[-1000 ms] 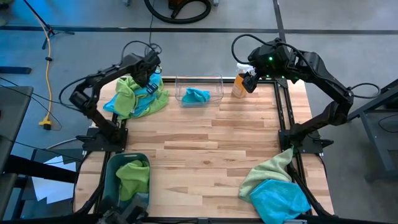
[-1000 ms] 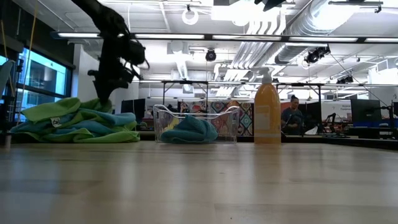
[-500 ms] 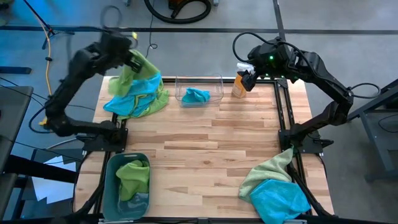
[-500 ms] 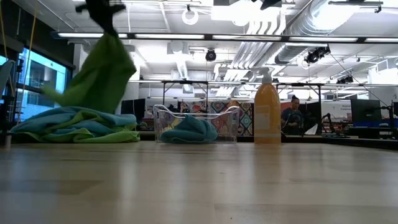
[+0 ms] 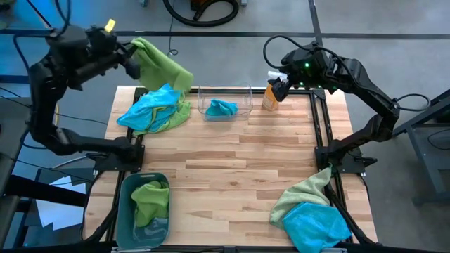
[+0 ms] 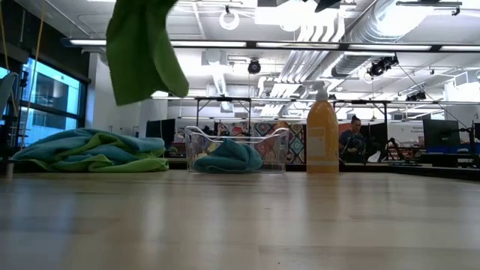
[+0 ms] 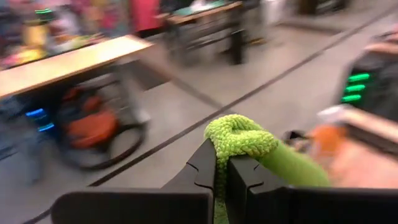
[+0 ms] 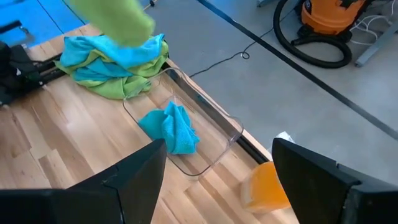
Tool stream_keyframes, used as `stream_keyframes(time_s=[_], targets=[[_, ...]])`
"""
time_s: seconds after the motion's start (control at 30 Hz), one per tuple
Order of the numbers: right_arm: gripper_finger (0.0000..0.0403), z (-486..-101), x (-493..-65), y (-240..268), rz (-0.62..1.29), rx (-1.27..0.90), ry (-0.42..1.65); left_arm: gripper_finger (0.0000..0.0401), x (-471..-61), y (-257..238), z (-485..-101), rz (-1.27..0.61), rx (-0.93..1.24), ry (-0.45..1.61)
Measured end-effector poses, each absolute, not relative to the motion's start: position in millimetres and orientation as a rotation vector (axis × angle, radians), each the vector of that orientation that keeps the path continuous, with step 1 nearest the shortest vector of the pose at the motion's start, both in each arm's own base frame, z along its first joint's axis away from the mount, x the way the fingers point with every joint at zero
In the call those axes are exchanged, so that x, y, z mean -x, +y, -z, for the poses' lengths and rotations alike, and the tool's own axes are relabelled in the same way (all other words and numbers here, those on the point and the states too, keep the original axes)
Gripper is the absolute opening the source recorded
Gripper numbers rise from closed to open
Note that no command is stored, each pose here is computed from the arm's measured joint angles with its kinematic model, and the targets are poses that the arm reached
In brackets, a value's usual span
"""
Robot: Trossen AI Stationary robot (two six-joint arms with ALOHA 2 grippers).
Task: Sort microfiber towel by color & place in baskets
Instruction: Put the green microfiber towel into the blue bin
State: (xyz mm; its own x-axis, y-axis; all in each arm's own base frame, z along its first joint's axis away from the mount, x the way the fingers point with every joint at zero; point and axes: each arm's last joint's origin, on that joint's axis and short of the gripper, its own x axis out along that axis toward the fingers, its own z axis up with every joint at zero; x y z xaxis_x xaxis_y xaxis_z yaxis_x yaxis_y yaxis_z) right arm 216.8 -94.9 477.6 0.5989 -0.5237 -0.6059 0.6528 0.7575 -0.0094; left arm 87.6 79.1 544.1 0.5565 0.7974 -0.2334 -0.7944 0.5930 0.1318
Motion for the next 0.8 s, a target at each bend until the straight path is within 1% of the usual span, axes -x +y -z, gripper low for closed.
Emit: stream_keyframes(time_s=[0.17,0.37,0.57,0.67,0.8], targets=[[0.0291,-478,-217,-95,0.697,-0.249,0.617,0.0000,-99,63,-552,-0.672,0.058,0.169],[0.0291,-477,-217,-94,0.658,-0.231,0.628,0.0000,-117,42,-557,-0.417,0.124,0.098],[0.0291,-477,-218,-93,0.577,-0.172,0.655,0.0000,-132,12,-555,-0.142,0.231,0.132],[0.0291,-477,-219,-91,0.524,-0.158,0.663,0.0000,-136,-5,-554,0.030,0.294,0.163],[0.0291,-477,-220,-90,0.451,-0.174,0.663,0.0000,-138,-28,-552,0.185,0.490,0.225]])
